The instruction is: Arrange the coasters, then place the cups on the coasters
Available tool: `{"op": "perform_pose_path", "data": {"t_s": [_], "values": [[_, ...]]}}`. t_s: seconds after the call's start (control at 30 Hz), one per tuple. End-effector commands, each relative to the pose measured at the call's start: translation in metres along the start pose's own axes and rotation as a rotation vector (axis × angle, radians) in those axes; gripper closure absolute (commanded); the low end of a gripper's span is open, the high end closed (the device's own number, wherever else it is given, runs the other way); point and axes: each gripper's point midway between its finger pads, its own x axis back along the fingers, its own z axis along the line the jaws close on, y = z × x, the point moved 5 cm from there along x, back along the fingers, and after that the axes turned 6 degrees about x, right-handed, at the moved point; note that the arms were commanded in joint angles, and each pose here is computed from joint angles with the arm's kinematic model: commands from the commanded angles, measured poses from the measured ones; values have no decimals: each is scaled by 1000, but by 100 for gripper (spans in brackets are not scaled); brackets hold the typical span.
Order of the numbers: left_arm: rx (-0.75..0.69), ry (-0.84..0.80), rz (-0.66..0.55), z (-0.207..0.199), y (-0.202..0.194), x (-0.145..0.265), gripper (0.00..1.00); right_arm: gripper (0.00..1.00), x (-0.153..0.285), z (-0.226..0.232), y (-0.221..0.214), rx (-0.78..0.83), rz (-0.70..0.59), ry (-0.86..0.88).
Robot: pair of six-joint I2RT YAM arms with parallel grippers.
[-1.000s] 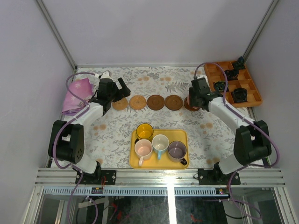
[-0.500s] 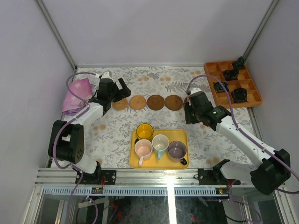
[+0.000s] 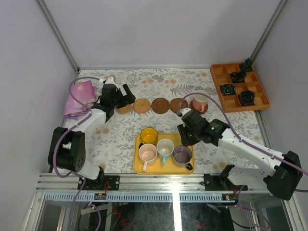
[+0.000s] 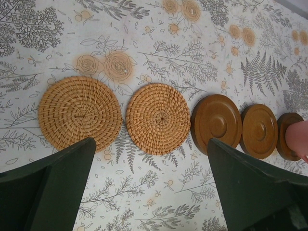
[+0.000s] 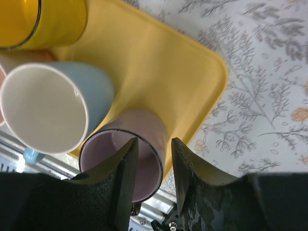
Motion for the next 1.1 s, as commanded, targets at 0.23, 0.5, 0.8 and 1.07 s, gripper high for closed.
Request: {"op": "perform_pose_path", "data": {"t_s": [0.23, 0.5, 0.8, 1.07], "values": [[-20, -39, -23, -3, -2, 15, 0, 60, -7, 15, -28, 5, 136, -3], [-33, -34, -16, -3, -2, 16, 0, 77, -20, 8, -40, -9, 167, -51], [-25, -41, -13, -4, -3, 16, 0, 88, -27, -2, -35, 30, 158, -143], [-25, -28, -19, -1, -4, 18, 0, 78, -10, -2, -24, 15, 85, -132]]}}
